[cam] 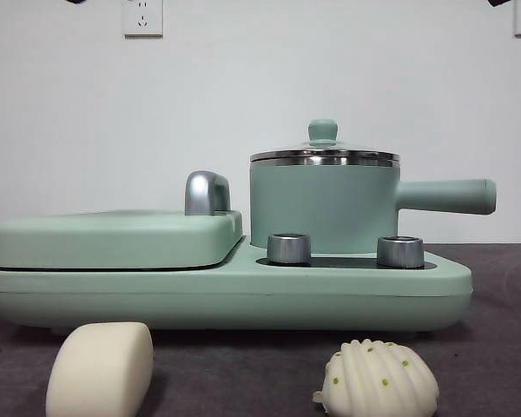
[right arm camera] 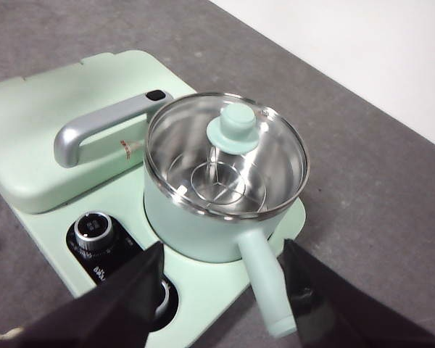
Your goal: Put the buns in a small steamer
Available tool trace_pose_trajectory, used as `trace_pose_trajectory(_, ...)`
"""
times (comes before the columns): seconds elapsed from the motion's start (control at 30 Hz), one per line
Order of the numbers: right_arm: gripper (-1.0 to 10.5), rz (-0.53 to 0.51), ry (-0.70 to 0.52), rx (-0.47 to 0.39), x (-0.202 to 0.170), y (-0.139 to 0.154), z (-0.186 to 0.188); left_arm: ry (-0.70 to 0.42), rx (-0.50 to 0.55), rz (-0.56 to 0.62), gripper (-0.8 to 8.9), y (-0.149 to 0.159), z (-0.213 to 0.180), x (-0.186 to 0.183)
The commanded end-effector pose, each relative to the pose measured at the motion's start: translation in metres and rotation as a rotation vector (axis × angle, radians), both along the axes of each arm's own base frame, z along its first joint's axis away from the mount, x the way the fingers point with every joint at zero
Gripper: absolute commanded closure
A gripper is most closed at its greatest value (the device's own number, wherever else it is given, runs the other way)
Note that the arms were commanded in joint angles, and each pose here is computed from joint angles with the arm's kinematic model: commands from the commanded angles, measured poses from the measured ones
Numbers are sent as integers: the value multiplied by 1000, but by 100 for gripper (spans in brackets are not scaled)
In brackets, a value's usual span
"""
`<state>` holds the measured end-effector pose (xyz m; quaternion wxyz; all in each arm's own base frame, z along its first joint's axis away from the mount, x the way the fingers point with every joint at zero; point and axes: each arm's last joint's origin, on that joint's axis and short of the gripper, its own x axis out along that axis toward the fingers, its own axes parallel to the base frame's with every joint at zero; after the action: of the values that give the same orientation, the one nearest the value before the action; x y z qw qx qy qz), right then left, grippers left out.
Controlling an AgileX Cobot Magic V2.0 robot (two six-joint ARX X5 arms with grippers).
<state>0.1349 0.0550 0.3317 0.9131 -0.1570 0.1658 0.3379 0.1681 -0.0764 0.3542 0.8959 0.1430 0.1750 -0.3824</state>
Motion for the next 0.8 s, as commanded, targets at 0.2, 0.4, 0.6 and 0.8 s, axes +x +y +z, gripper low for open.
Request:
trace_pose_trajectory(0.2,685,-12,9,-19,-1,1,3,-49,-18,-79,577,-26,-1,24)
trace_pose_trajectory(0.4,685,-12,12,-19,-1,1,3,-123,-54,-143,577,-56,-9,48)
trace_pose_trajectory(0.6,685,-18,10,-7,0,1,3,-174,-102,-188,576,-86,-22,70)
trace_pose_trajectory(0.8,685,-61,72,74,0,1,3,-148,-182,-193,572,-113,-42,91)
